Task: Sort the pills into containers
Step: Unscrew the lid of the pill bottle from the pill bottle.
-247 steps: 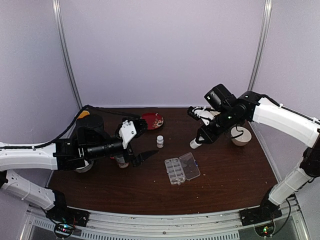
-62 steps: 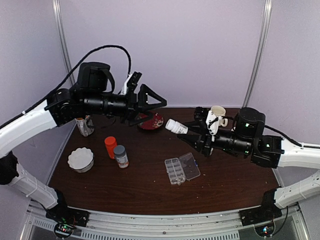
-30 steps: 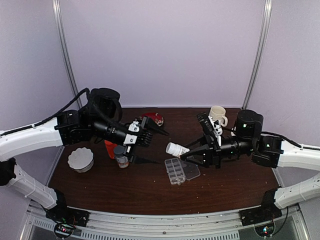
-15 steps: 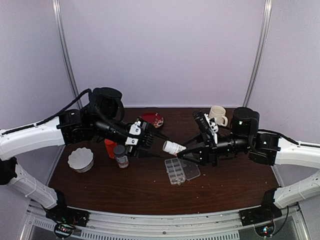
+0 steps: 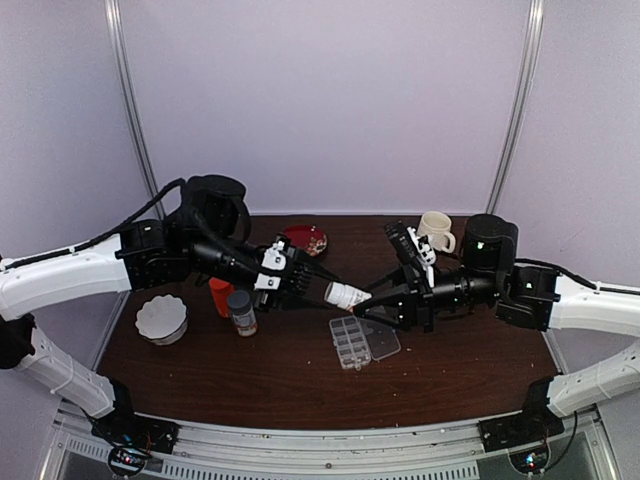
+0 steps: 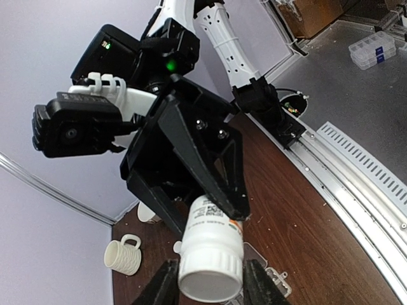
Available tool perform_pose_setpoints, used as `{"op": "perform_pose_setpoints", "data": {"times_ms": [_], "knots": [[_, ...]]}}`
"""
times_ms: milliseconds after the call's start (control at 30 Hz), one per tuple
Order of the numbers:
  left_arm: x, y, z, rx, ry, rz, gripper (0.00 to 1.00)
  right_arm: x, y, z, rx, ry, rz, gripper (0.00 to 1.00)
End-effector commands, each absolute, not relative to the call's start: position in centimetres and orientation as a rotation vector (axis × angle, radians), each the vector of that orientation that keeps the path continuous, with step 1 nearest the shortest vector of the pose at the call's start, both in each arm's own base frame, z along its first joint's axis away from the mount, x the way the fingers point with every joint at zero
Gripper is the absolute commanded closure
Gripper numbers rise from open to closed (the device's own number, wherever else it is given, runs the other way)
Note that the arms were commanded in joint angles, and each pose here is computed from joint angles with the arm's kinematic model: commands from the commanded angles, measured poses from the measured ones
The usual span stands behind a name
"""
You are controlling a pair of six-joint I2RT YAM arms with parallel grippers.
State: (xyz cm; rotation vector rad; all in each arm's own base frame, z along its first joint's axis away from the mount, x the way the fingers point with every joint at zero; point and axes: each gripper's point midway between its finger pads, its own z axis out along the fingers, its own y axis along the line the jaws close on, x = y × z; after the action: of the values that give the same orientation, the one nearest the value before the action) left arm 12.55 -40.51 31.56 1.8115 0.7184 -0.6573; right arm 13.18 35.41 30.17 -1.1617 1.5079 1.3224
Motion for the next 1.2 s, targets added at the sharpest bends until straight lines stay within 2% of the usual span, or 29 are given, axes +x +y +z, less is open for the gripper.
{"op": "perform_pose_setpoints", "data": {"times_ms": [0, 267, 367, 500, 533, 600, 700, 833, 967, 1167], "knots": [[12.8, -41.3, 33.1, 1.761, 0.698, -0.659, 0.67, 13.3, 35.6, 32.2, -1.148, 1.45, 1.338, 1.0], [12.9, -41.5, 34.3, 1.695, 0.799, -0.747, 0.96, 13.5, 35.5, 32.2, -1.193, 1.431, 1.25, 1.0], [13.2, -41.8, 35.8, 1.586, 0.942, -0.873, 1.0, 14.6, 35.4, 32.0, -1.219, 1.408, 1.097, 1.0], [13.8, -42.2, 38.0, 1.404, 1.172, -1.021, 1.0, 14.3, 35.2, 31.9, -1.339, 1.192, 0.916, 1.0], [13.7, -42.1, 38.4, 1.366, 1.221, -1.06, 0.95, 14.3, 35.1, 32.2, -1.347, 1.118, 0.87, 1.0], [13.8, -42.0, 39.1, 1.275, 1.332, -1.152, 0.92, 14.8, 34.9, 32.3, -1.341, 1.034, 0.777, 1.0], [14.5, -41.6, 39.5, 1.097, 1.519, -1.262, 0.97, 15.8, 34.8, 32.5, -1.336, 0.984, 0.652, 1.0], [15.6, -40.7, 38.4, 0.817, 1.78, -1.391, 0.97, 17.0, 35.2, 31.6, -1.397, 0.923, 0.451, 1.0], [15.8, -40.0, 37.5, 0.616, 1.94, -1.498, 0.98, 18.6, 35.1, 31.7, -1.364, 0.917, 0.292, 1.0], [15.8, -40.5, 36.9, 0.448, 2.037, -1.631, 1.0, 19.1, 34.6, 32.3, -1.261, 0.854, 0.156, 1.0]]}}
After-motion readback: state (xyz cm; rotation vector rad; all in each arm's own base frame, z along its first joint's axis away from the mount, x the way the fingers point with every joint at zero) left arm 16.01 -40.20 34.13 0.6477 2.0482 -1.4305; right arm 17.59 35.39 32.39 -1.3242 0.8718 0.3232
